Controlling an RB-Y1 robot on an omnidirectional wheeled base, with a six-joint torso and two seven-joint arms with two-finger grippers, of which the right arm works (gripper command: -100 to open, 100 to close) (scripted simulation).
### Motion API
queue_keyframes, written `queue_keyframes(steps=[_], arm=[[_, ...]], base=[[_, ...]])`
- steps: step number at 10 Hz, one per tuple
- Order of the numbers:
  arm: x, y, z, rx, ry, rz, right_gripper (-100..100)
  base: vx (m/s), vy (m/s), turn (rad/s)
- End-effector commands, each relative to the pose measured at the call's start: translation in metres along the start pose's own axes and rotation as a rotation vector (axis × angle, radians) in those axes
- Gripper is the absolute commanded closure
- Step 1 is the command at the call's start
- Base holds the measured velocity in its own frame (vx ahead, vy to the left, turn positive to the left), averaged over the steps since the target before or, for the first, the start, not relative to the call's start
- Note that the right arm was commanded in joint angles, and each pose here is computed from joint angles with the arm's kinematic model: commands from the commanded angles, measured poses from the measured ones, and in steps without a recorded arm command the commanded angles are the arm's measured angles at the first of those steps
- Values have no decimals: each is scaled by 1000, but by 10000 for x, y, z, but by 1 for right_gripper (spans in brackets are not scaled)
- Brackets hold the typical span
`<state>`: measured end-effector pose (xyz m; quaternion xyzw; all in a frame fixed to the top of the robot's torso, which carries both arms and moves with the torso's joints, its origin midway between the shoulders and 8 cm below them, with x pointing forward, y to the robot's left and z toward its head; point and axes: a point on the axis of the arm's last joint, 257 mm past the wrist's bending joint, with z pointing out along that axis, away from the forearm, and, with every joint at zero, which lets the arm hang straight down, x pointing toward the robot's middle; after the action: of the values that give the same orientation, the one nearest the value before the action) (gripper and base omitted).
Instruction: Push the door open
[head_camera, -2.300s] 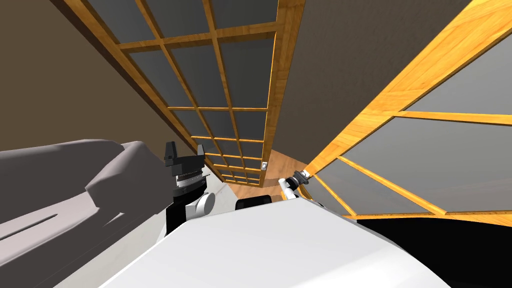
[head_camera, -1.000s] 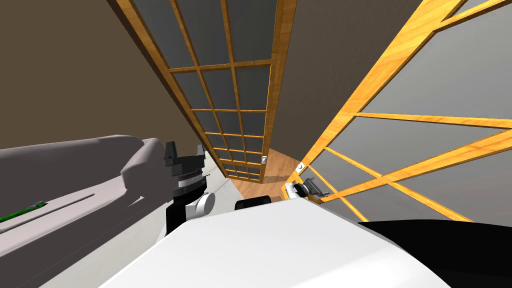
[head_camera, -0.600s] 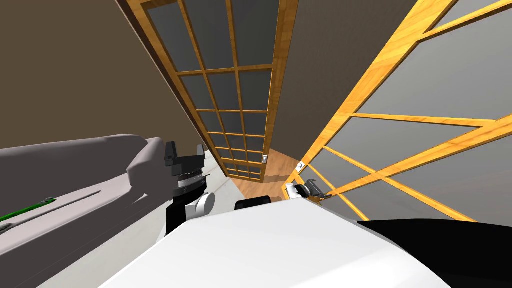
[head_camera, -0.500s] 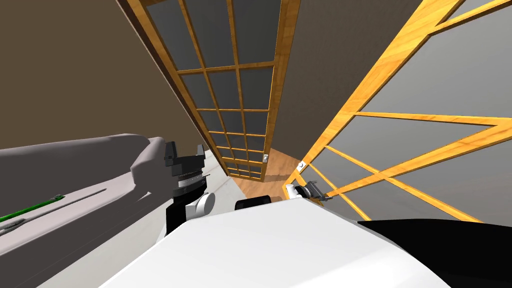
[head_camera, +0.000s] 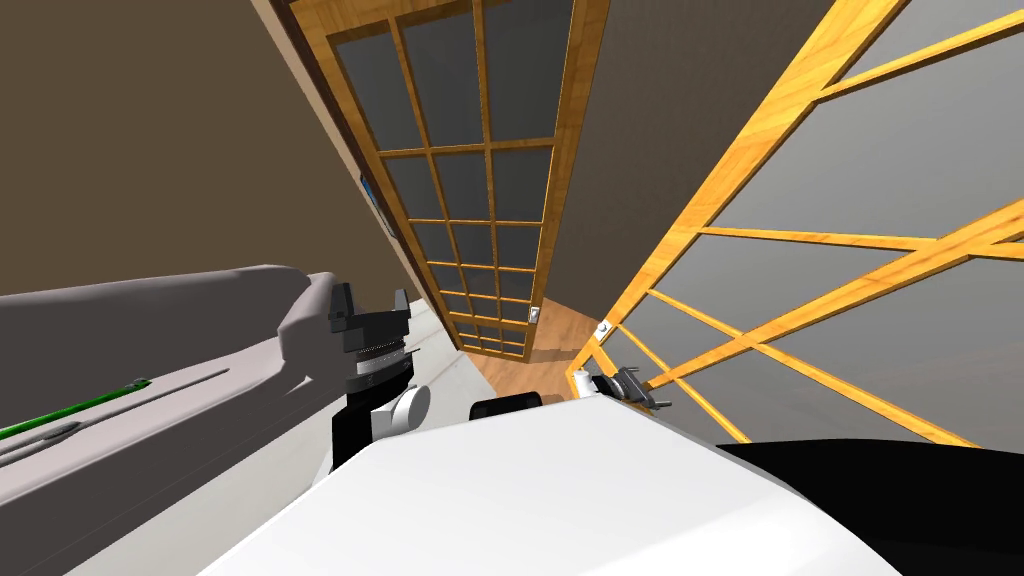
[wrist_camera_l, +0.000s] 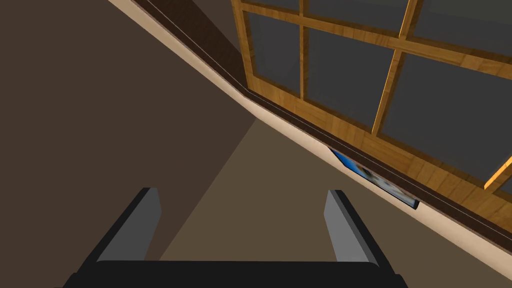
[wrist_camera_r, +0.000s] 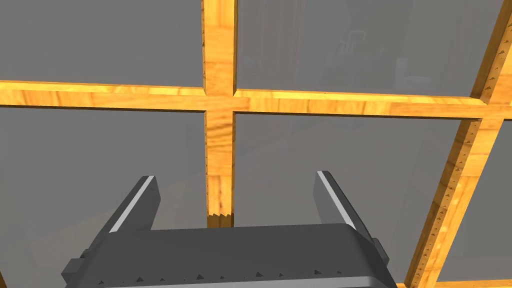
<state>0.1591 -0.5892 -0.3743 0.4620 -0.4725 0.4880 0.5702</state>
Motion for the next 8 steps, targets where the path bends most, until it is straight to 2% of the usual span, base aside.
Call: queue_keyframes(steps=[1, 2, 3, 4, 6, 7, 8], arm=[[-101, 132, -92, -32, -28, -20, -100], [-128, 161, -129, -42, -38, -22, -100], [-191, 182, -263, -59, -66, -22, -100], [-216, 170, -340, -65, -80, -18, -100], [-214, 169, -338, -65, -80, -18, -100], [-237, 96, -478, -68, -104, -3, -100], [-237, 96, -478, -68, -104, -3, -100]], base=[[13, 46, 113], [32, 68, 81], [87, 82, 131], [166, 59, 135], [103, 13, 2], [169, 18, 134], [194, -1, 71]])
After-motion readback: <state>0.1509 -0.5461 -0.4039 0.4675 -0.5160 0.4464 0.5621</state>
